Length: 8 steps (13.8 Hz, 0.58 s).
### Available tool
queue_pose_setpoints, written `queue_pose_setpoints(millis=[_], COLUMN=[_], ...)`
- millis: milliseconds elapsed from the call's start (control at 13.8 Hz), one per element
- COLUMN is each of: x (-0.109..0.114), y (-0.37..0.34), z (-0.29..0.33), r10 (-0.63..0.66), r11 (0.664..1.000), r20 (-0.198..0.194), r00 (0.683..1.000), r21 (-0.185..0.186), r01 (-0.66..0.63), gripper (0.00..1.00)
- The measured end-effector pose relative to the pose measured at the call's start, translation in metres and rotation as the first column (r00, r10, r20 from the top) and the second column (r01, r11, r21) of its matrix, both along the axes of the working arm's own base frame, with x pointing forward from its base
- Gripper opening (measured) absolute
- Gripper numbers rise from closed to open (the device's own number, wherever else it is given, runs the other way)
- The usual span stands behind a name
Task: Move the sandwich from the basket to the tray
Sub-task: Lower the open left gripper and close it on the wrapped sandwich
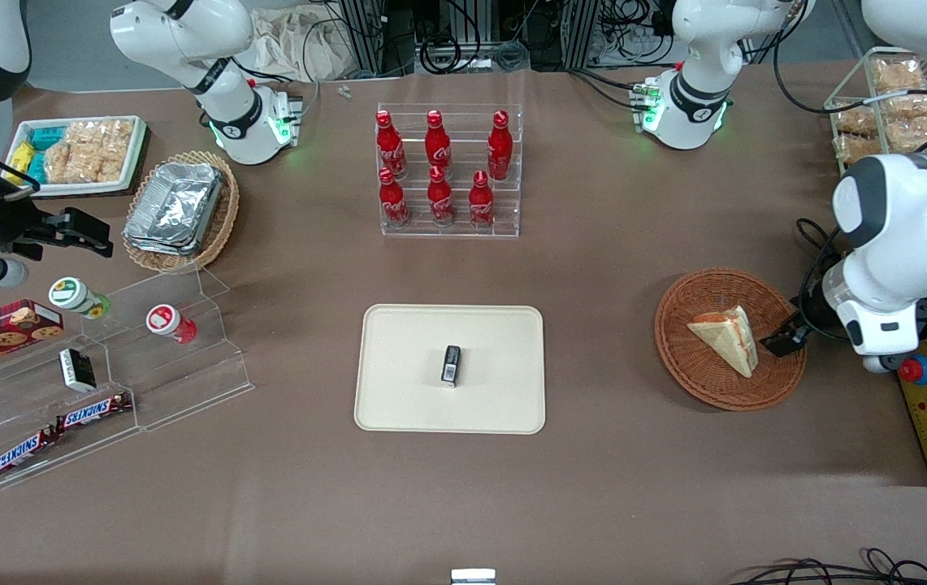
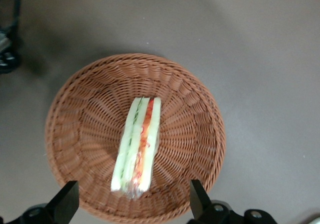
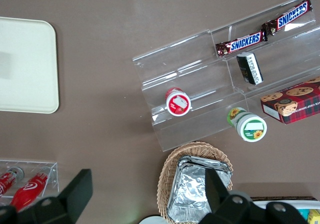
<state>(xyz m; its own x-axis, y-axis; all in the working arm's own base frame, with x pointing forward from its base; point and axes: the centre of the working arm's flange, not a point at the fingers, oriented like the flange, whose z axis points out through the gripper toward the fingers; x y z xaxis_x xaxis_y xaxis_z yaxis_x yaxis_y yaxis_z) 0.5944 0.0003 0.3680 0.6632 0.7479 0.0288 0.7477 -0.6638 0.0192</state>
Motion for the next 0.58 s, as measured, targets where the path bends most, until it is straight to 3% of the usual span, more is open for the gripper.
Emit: queue_pose_setpoints(millis=[217,578], x=[-0.005,-0.012], y=[-0.002,-0.005], z=[-0.038,-0.069], r10=[0.012,0.059], r11=[1.0,0.998], r20=[0.039,0.046], r00=[0.999,0.997], r21=[-0.013,-0.027], r01=[-0.012,-0.058], gripper=[1.0,1.0])
